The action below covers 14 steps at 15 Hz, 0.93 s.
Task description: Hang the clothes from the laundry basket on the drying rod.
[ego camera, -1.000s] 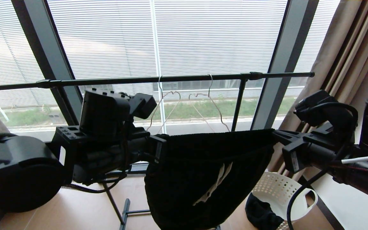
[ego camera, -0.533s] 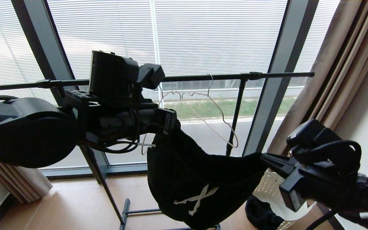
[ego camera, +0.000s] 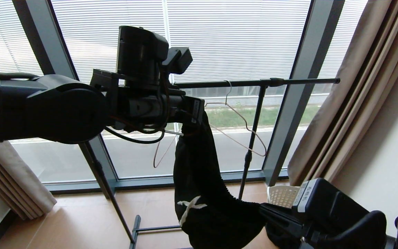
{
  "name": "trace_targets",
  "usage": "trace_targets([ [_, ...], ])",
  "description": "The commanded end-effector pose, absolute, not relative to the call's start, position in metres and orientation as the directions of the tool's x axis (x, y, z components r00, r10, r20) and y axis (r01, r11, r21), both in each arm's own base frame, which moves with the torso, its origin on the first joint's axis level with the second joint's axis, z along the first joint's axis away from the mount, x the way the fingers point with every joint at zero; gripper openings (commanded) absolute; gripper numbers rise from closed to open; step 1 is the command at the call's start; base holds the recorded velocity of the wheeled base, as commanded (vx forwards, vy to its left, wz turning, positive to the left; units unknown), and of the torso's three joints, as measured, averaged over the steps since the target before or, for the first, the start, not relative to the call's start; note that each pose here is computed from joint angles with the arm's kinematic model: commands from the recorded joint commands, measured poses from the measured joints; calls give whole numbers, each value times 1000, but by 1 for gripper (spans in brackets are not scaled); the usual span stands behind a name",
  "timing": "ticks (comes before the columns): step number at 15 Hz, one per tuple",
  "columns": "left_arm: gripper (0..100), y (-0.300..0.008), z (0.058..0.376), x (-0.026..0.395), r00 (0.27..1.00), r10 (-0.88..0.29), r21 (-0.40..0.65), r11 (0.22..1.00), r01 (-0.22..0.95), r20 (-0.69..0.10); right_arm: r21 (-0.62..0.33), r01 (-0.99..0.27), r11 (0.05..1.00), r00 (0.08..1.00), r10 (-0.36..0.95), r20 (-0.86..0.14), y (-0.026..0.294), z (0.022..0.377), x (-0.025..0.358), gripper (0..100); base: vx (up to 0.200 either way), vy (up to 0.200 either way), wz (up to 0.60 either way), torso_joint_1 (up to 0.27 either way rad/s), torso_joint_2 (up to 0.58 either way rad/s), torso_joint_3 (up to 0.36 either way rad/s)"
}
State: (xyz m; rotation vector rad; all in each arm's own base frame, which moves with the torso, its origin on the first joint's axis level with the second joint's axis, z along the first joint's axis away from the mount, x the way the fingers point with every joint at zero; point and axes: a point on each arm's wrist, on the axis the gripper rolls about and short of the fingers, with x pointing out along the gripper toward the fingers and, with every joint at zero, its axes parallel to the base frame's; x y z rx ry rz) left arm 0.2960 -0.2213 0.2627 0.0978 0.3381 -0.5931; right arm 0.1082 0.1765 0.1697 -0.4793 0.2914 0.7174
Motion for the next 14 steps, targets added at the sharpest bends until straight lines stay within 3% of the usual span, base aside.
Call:
trace_targets([
  [1,0,-228,262,305,773,-540,-11,822,570,-332,-304,-723,621,686,588,-429,187,165,101,0,0,0,0,0,0,0],
  [7,0,-237,269,320,784,-543,-14,824,566,-302,-274,-770,576,628,610,-483,206,150,91,0,0,0,0,0,0,0],
  [14,0,-253,270,342,785,-544,-19,825,565,-295,-220,-779,587,612,634,-474,209,154,92,0,0,0,0,0,0,0],
])
